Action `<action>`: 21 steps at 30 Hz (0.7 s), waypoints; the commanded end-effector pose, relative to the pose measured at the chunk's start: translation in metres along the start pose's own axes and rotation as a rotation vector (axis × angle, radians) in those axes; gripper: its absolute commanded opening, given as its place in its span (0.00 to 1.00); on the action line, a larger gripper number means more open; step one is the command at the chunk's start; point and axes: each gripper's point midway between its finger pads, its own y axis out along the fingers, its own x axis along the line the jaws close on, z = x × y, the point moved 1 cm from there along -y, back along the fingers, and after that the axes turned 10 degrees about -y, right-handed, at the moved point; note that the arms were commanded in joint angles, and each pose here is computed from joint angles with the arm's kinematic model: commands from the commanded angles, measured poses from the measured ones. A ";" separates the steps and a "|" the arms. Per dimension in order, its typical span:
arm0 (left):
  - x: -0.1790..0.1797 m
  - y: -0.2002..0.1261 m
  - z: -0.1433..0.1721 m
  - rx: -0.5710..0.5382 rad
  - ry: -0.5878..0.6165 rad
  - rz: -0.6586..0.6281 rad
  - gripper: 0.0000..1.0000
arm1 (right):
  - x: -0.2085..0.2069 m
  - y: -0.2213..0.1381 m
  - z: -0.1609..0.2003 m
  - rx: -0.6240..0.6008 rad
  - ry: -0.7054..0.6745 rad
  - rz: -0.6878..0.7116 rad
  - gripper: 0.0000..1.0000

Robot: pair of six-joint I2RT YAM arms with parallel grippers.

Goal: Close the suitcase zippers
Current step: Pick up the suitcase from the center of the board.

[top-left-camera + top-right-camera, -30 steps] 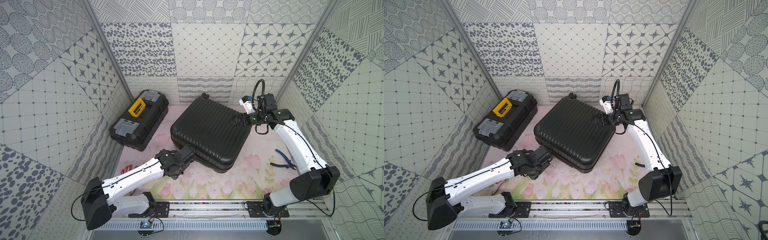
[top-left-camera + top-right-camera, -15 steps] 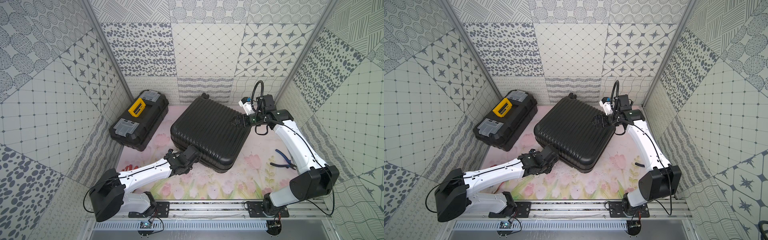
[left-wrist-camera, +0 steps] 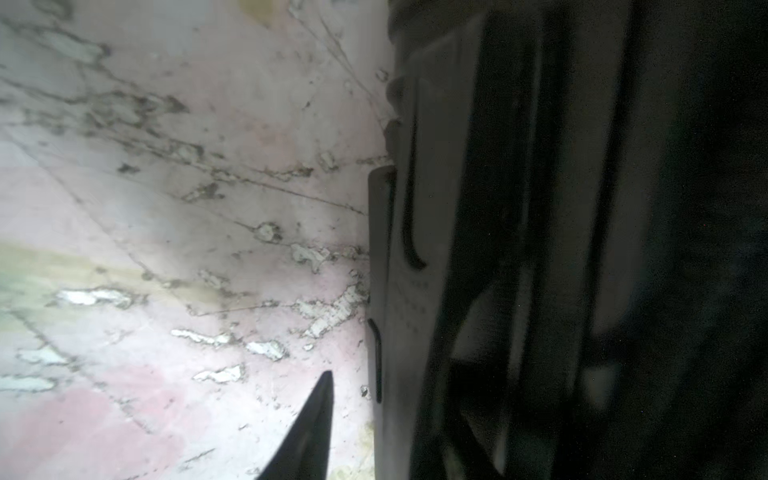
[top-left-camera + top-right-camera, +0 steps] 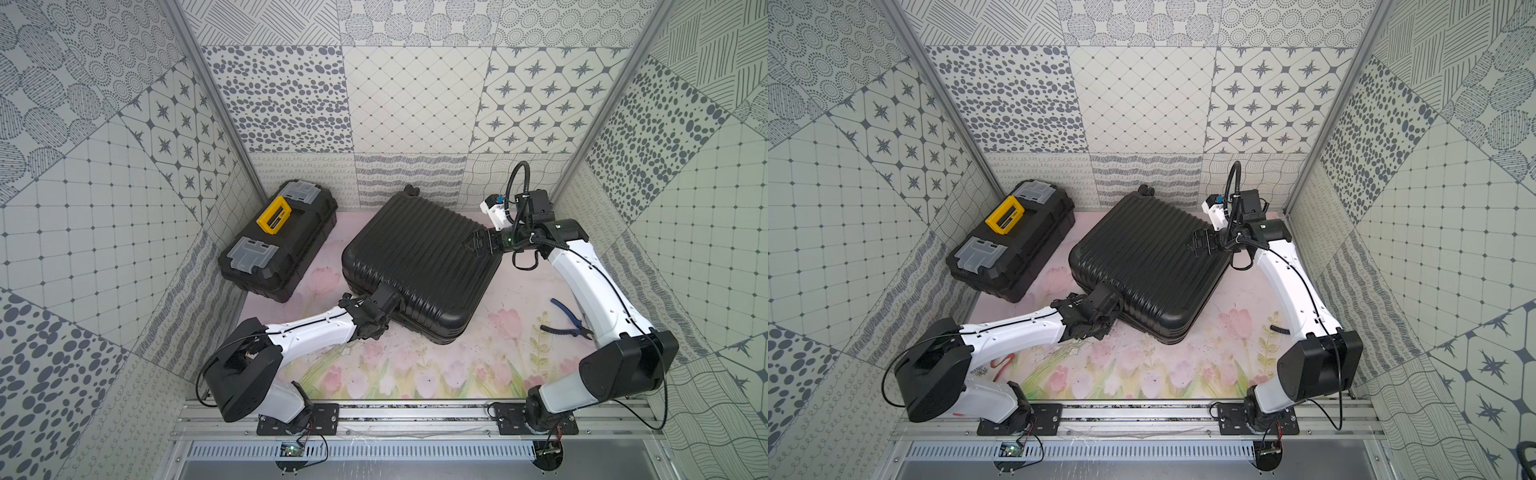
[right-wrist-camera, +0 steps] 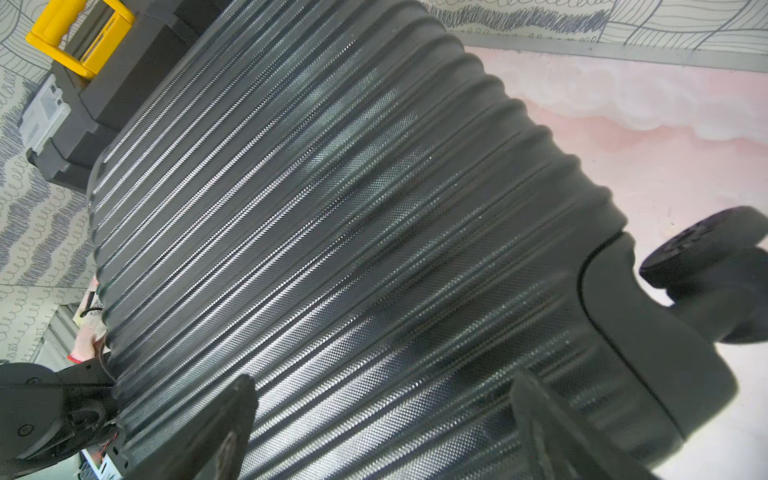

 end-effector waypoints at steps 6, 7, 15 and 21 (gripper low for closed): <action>0.019 0.003 -0.025 0.017 0.287 -0.158 0.00 | -0.014 -0.003 0.004 -0.001 0.004 0.021 0.98; 0.022 -0.001 -0.031 0.024 0.339 -0.186 0.00 | -0.014 -0.006 0.005 -0.003 0.005 0.021 0.98; -0.012 -0.031 -0.090 -0.043 0.792 -0.225 0.00 | 0.003 -0.020 0.023 -0.015 0.028 -0.015 0.98; -0.044 -0.030 -0.119 0.017 0.895 -0.087 0.00 | 0.026 -0.035 0.036 -0.068 0.047 -0.084 0.98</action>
